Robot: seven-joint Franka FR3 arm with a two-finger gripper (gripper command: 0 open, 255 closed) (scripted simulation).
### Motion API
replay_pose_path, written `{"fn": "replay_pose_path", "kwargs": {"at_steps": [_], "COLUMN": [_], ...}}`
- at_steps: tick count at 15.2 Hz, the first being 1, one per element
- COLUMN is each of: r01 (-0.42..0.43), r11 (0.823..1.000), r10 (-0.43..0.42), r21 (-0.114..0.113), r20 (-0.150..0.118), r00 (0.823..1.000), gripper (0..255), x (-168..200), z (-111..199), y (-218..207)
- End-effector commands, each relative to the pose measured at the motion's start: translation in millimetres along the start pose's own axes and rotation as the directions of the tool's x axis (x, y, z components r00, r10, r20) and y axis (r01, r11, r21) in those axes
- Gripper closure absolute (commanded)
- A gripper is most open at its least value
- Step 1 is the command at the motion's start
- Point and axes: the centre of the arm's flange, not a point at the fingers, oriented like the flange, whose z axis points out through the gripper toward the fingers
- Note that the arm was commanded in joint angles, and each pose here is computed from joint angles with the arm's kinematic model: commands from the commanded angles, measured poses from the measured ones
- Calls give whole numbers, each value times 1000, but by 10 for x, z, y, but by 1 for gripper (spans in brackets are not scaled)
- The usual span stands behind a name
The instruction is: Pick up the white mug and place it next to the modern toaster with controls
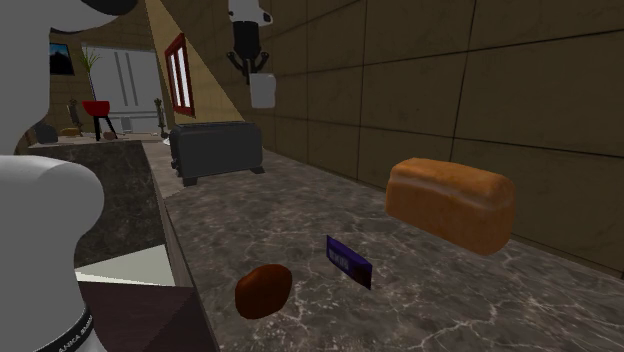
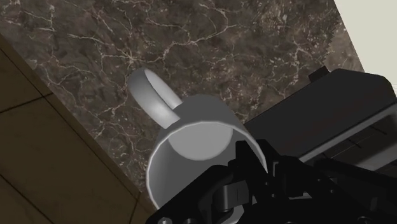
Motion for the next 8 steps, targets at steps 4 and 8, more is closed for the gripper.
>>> {"fn": "replay_pose_path", "kwargs": {"at_steps": [4,8], "r01": [-1,-1], "r11": [1000,1000], "r10": [1,1], "r21": [-1,-1], "r20": [0,0], "r00": [1000,1000], "gripper": [255,255], "x": [-5,-18], "z": [265,476], "y": [-49,-51]}}
